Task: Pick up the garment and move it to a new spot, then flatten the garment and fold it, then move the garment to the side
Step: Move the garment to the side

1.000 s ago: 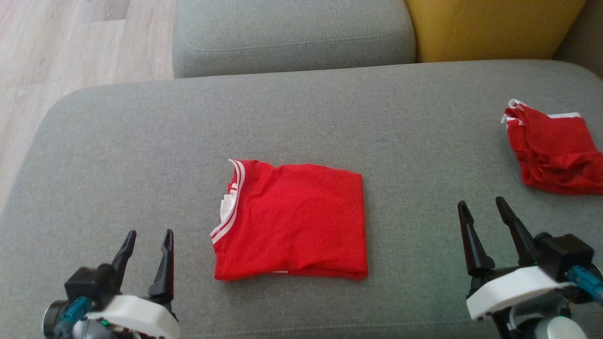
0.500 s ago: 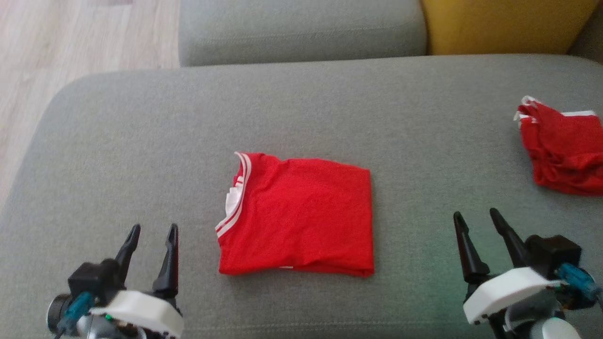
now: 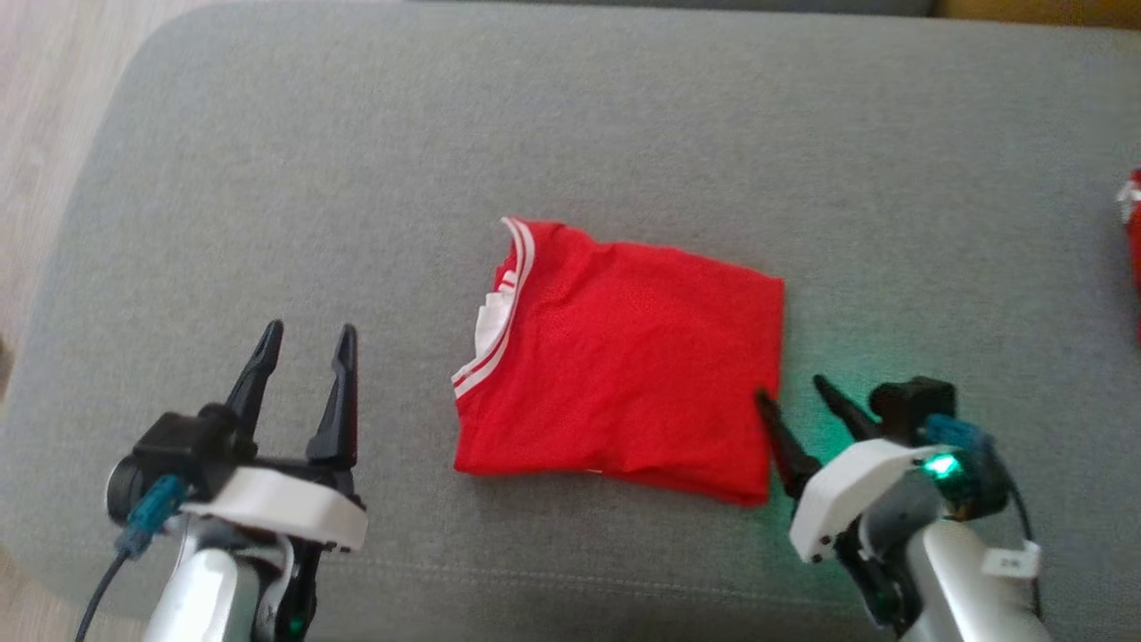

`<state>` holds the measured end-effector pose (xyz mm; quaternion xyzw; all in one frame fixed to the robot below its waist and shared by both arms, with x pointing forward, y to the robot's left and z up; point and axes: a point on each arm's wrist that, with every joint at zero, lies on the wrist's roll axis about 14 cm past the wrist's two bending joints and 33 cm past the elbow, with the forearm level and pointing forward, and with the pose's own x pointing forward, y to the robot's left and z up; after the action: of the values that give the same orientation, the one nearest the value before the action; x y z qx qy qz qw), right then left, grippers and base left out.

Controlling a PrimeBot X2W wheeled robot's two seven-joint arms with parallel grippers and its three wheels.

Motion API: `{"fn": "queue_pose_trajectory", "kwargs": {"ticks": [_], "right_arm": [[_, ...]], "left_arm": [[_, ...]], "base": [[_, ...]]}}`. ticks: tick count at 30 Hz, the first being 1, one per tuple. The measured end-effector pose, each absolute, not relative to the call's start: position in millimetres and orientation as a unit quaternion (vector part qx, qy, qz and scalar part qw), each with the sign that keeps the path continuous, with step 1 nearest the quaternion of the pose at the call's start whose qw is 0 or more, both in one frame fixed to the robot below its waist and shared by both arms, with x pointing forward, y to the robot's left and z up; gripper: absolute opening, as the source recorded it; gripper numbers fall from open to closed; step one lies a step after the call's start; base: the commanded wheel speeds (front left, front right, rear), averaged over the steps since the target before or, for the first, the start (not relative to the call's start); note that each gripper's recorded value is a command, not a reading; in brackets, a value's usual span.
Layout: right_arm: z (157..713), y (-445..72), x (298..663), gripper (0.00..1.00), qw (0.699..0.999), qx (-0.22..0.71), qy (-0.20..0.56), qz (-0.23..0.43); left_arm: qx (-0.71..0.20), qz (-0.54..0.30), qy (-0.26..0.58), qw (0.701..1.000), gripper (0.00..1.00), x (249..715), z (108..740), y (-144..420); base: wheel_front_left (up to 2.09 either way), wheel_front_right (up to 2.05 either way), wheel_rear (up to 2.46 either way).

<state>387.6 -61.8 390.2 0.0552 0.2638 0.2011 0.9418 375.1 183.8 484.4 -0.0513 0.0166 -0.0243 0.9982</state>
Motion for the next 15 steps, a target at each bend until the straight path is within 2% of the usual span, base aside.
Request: {"fn": "queue_pose_trajectory", "kwargs": {"ticks": [3, 6, 7, 8, 9, 15], "right_arm": [[366, -48, 382, 1.0, 0.923, 0.05, 0.311, 0.221], [363, -40, 389, 1.0, 0.918, 0.053, 0.318, 0.232], [364, -37, 392, 0.6, 0.917, 0.055, 0.317, 0.235], [366, -35, 394, 0.07, 0.917, 0.056, 0.314, 0.237], [367, -34, 395, 0.0, 0.917, 0.057, 0.314, 0.238], [370, -39, 395, 0.0, 0.921, 0.063, 0.304, 0.233]], "left_arm": [[-0.052, -0.019, 0.014, 0.998, 1.0, 381, 483, 186], [-0.05, -0.016, 0.015, 0.999, 1.0, 384, 480, 188], [-0.05, -0.016, 0.014, 0.999, 1.0, 386, 480, 188], [-0.05, -0.017, 0.012, 0.999, 1.0, 387, 480, 187], [-0.05, -0.018, 0.012, 0.999, 1.0, 388, 481, 186], [-0.053, -0.034, 0.008, 0.998, 1.0, 395, 480, 176]], "base": [[0.0, 0.0, 0.0], [0.0, 0.0, 0.0], [0.0, 0.0, 0.0], [0.0, 0.0, 0.0], [0.0, 0.0, 0.0], [0.0, 0.0, 0.0]]}}
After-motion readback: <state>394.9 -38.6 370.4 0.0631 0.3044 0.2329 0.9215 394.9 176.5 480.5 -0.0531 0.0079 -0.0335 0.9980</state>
